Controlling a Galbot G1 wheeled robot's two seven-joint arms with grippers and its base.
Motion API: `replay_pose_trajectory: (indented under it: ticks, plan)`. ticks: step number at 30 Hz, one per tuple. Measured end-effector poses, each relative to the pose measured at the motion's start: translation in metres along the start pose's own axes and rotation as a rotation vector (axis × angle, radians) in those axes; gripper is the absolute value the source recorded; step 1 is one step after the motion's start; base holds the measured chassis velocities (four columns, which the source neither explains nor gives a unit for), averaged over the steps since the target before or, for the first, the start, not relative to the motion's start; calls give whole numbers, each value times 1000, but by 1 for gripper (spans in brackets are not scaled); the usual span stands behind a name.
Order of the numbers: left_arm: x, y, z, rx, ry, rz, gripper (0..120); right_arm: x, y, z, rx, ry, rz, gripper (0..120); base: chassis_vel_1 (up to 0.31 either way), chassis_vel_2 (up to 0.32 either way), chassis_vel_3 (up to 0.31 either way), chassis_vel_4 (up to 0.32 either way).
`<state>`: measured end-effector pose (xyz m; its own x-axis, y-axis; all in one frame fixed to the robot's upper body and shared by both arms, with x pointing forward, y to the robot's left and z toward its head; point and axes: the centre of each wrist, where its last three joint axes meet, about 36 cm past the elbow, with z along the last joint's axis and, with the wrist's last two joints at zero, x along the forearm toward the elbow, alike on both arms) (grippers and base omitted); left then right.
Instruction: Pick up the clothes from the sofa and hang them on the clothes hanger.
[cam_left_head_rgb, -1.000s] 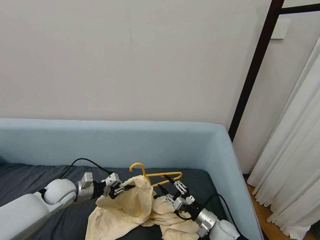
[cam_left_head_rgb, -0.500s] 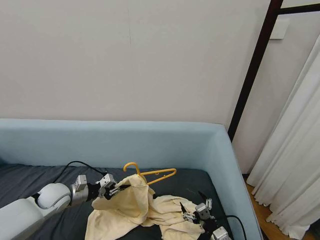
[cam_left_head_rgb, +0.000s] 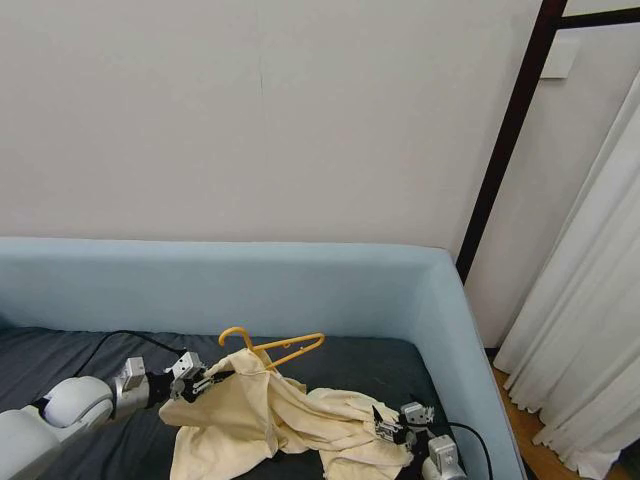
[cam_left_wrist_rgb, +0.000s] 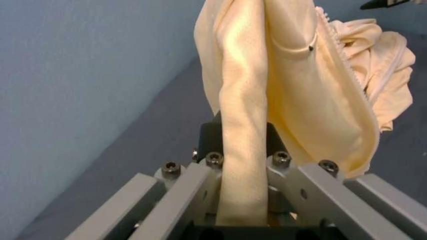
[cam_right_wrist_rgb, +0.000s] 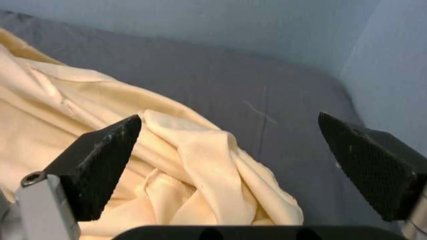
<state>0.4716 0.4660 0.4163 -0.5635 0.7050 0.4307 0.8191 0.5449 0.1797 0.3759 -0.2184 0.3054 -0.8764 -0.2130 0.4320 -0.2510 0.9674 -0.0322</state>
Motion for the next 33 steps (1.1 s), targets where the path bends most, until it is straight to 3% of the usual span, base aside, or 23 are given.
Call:
replay_pose_trajectory:
  ticks: [4, 9, 17, 28, 33]
  plan:
    - [6, -2, 2, 6, -3, 0, 1, -7, -4, -5, -30, 34, -6, 100, 0, 0, 0, 0]
    - [13, -20, 13, 29, -4, 15, 1, -48, -19, -21, -70, 68, -28, 100, 0, 0, 0, 0]
    - [3, -34, 6, 25, -28, 39, 1, -116, -28, -9, 180, 86, -53, 100, 0, 0, 0, 0]
    - [-5, -34, 5, 25, -37, 51, 1, -101, -5, 33, 369, 148, -149, 100, 0, 0, 0, 0]
    - [-7, -36, 6, 22, -36, 58, 1, -104, 1, 24, 375, 119, -150, 100, 0, 0, 0, 0]
